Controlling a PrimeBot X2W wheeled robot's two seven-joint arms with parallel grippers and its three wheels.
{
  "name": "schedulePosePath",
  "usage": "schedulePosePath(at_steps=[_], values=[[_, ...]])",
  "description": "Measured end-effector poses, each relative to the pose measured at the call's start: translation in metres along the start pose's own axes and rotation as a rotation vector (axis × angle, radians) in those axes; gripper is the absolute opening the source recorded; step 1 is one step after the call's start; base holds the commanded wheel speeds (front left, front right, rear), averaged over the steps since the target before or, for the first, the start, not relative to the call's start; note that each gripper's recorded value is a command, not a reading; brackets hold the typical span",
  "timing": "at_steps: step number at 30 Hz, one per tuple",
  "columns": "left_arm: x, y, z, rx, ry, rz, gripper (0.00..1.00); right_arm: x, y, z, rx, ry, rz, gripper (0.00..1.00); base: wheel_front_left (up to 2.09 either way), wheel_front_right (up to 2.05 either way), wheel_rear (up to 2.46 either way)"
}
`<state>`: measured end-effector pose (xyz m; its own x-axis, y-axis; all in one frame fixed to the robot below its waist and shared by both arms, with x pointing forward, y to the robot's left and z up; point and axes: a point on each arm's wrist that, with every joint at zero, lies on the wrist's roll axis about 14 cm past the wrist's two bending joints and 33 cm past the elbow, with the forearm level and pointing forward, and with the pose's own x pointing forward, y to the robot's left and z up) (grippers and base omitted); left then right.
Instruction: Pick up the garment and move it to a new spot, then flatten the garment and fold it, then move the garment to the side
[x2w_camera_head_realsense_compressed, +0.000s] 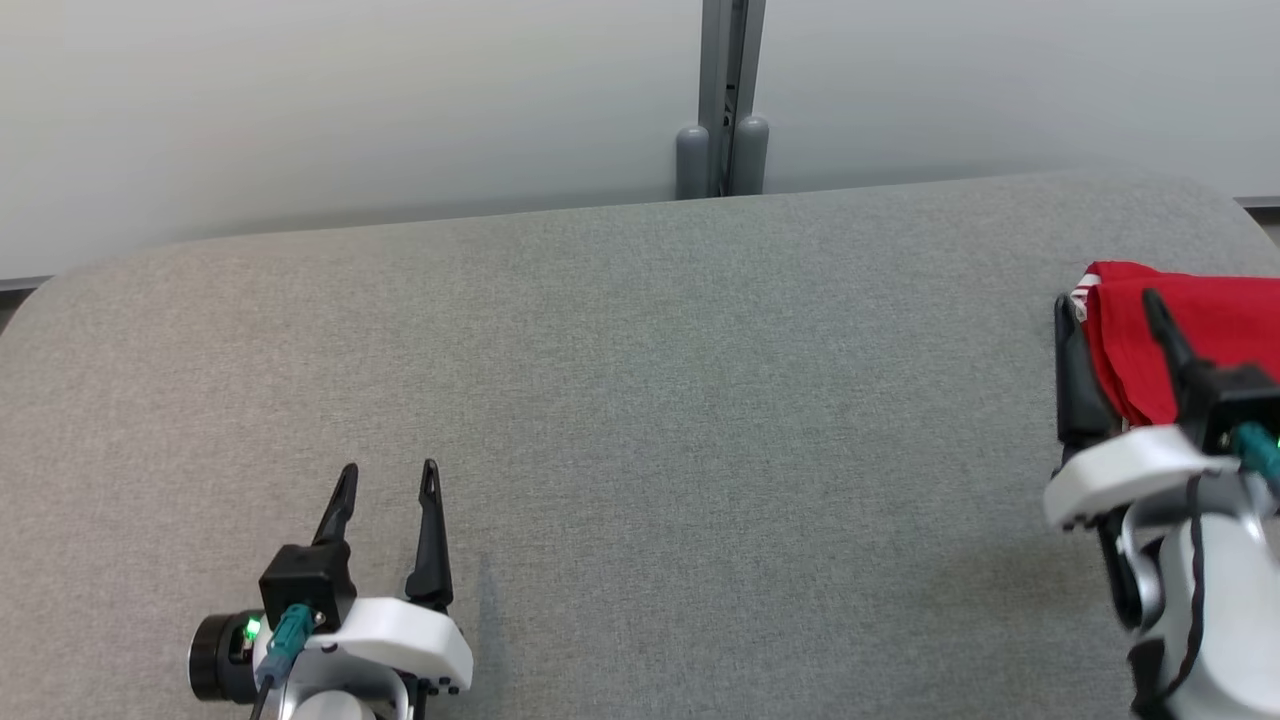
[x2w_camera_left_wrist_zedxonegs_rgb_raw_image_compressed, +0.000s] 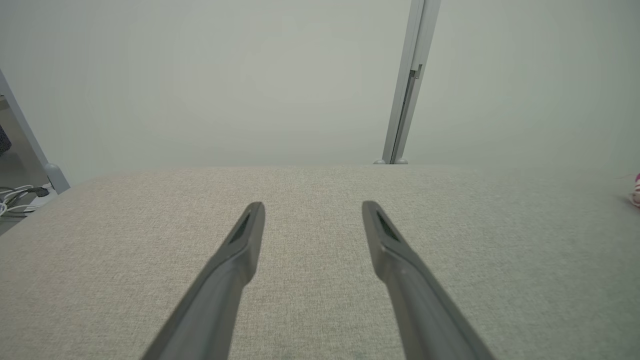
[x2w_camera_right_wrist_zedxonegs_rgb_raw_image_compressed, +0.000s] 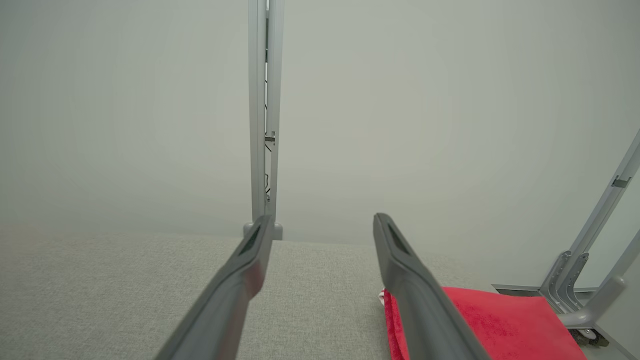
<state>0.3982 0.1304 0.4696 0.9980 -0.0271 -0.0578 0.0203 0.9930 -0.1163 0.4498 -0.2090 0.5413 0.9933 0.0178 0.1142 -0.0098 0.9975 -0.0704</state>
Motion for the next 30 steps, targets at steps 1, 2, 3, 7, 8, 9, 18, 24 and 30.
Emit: schedulePosePath(at_steps=[1, 2, 3, 7, 8, 9, 18, 24, 30], values=[[-0.002, 0.001, -0.001, -0.001, 0.002, 0.004, 1.00, -0.005, 0.005, -0.001, 0.009, -0.001, 0.004, 1.00, 0.00, 0.00, 0.00], [-0.005, 0.002, -0.002, -0.003, 0.005, 0.009, 1.00, -0.010, 0.009, -0.003, 0.014, 0.000, 0.012, 1.00, 0.00, 0.00, 0.00], [-0.007, 0.004, -0.002, -0.004, 0.006, 0.013, 1.00, -0.015, 0.013, -0.005, 0.018, 0.001, 0.019, 1.00, 0.00, 0.00, 0.00], [-0.013, 0.006, -0.001, -0.009, 0.001, 0.023, 1.00, -0.033, 0.029, -0.015, 0.060, 0.016, 0.053, 1.00, 0.00, 0.00, 0.00], [-0.015, 0.007, -0.001, -0.013, -0.002, 0.025, 1.00, -0.038, 0.033, -0.017, 0.080, 0.021, 0.061, 1.00, 0.00, 0.00, 0.00], [-0.016, 0.006, 0.000, -0.018, -0.004, 0.021, 1.00, -0.042, 0.036, -0.020, 0.098, 0.028, 0.064, 1.00, 0.00, 0.00, 0.00], [-0.027, 0.014, 0.008, -0.028, -0.036, 0.052, 1.00, -0.064, 0.056, -0.032, 0.204, 0.060, 0.101, 1.00, 0.00, 0.00, 0.00], [-0.035, 0.021, 0.007, -0.014, -0.035, 0.071, 1.00, -0.065, 0.065, -0.033, 0.225, 0.066, 0.124, 1.00, 0.00, 0.00, 0.00], [-0.038, 0.022, 0.010, -0.006, -0.045, 0.075, 1.00, -0.066, 0.067, -0.034, 0.233, 0.070, 0.128, 1.00, 0.00, 0.00, 0.00]])
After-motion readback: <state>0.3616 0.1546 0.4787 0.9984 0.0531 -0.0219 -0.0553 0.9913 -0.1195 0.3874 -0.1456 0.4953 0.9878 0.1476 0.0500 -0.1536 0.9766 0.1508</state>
